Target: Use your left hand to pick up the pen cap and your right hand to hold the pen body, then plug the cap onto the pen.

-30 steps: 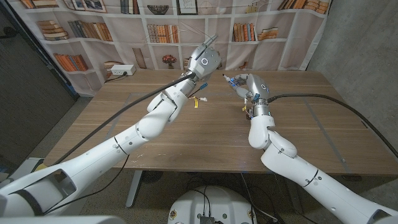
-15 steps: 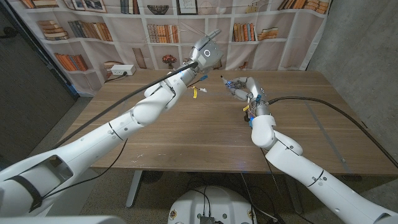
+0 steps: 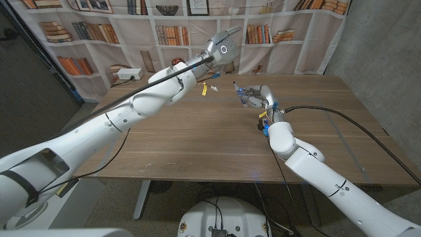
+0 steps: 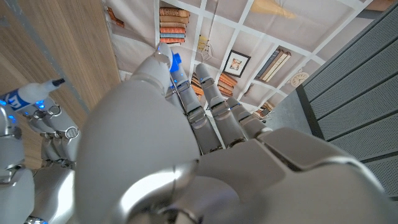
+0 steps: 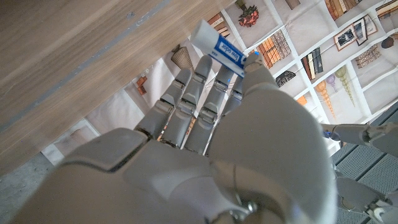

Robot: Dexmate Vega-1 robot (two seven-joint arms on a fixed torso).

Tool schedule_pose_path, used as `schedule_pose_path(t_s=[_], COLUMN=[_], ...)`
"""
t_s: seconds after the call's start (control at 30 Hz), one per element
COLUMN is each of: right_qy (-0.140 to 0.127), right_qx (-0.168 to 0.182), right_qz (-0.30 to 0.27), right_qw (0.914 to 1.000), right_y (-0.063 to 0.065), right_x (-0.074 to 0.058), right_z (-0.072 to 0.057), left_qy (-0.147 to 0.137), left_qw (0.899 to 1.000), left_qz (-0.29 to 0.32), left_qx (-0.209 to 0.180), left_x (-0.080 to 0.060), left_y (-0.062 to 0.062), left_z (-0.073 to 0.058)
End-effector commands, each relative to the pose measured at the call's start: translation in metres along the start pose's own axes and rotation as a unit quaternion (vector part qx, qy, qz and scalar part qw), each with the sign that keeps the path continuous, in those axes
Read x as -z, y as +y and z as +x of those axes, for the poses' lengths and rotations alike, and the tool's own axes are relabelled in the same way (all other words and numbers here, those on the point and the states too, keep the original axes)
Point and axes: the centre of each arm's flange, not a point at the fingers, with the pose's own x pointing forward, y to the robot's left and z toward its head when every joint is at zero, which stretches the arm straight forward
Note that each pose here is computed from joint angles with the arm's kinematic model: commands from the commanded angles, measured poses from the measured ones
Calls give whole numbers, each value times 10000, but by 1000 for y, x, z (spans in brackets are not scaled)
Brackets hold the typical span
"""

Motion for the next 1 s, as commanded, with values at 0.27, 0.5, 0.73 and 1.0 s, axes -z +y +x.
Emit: schedule_pose_path(t_s=[0.27,0.5,0.73,1.0], right_qy=[18,-9,-13,-55], right_qx=[54,87,129,149], right_qz=[466,560,661,960], right_qw=[9989,9984,9977,9952], right_y=[-2,-2,-4,-10], right_x=[3,1,1,3], right_z=[-2,-5,-9,-13], left_qy=[-972,-1268,-1537,-1620], left_qw=[9945,9906,9868,9842], left_qz=[377,508,502,628], left_qx=[34,-58,-113,-353], left_x=[15,15,13,4], left_y=[13,18,19,13], left_z=[9,14,18,19])
